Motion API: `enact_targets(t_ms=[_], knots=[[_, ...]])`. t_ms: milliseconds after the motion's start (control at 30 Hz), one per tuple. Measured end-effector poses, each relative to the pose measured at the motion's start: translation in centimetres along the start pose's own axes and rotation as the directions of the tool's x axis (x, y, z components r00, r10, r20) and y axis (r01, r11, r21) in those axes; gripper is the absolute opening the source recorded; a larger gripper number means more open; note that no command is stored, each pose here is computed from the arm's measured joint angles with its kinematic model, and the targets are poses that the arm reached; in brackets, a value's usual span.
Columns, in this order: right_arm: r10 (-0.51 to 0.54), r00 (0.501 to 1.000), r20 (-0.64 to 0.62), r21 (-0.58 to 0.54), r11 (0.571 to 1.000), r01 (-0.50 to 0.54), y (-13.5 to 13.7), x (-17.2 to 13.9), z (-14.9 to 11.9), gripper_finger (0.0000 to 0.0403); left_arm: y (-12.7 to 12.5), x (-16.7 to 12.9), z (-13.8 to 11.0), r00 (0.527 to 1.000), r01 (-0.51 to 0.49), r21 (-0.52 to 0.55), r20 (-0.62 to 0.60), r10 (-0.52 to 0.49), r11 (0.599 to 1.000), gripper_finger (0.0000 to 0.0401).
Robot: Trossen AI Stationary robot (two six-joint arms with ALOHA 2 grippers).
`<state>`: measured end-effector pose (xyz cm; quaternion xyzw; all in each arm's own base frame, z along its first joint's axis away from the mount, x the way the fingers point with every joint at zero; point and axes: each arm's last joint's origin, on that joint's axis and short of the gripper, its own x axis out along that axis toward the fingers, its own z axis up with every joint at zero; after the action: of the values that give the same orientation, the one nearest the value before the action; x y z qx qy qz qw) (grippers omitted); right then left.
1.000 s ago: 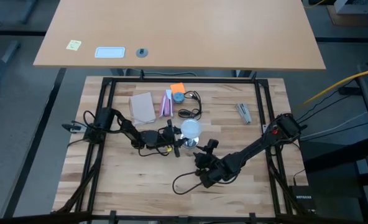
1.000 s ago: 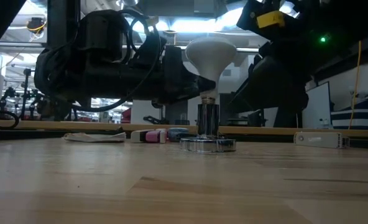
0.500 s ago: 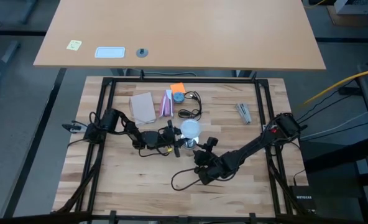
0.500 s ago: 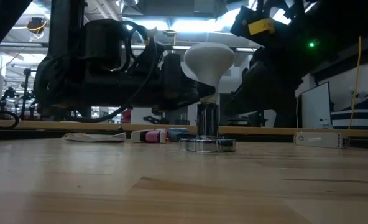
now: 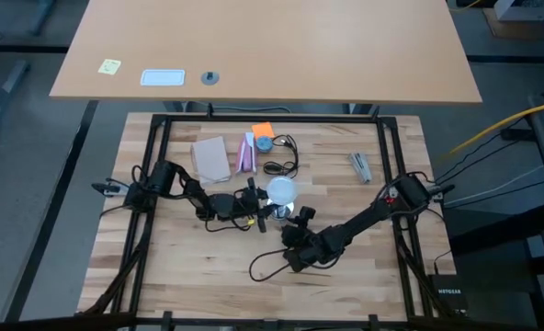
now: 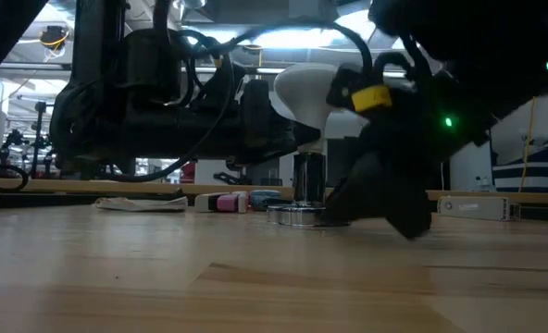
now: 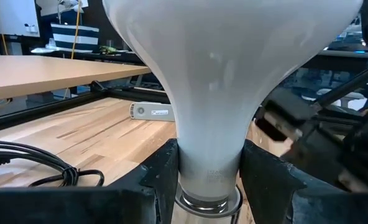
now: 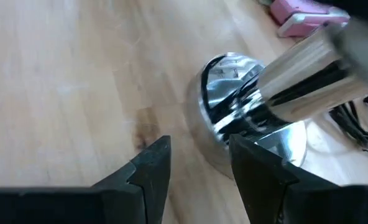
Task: Screw lightbulb
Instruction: Insert the lightbulb into the lamp
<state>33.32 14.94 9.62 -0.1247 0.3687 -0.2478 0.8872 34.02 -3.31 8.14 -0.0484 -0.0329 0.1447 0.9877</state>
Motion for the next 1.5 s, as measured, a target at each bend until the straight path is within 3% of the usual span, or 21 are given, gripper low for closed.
enact_targets(t_ms=[500,833,1067,1367,1500], knots=[[-0.138,0.985,-0.1,-0.042,0.99,0.134,-2.6,2.8,-0.4,0.0167,0.1,0.0,0.0,1.0,-0.003,-0.018,-0.002,0.003,1.0,0.0143],[-0.207,0.964,-0.166,-0.148,0.972,0.184,-3.4,2.6,-1.4,0.0167,0.1,0.0,-0.1,1.0,0.003,-0.011,-0.005,-0.003,1.0,0.0143],[-0.275,0.951,-0.145,-0.185,0.951,0.247,-3.8,2.6,-1.6,0.0167,0.1,0.0,-0.1,1.0,0.01,-0.011,-0.006,-0.01,1.0,0.0143],[-0.245,0.964,-0.106,-0.173,0.959,0.224,-4.0,0.8,-0.7,0.0167,-0.1,0.0,-0.1,0.999,0.042,-0.017,-0.009,-0.042,0.999,0.0143],[-0.154,0.988,-0.022,-0.07,0.986,0.152,-3.1,-0.8,0.9,0.0167,-0.1,0.0,-0.1,0.999,0.042,-0.021,-0.008,-0.042,0.999,0.0143]])
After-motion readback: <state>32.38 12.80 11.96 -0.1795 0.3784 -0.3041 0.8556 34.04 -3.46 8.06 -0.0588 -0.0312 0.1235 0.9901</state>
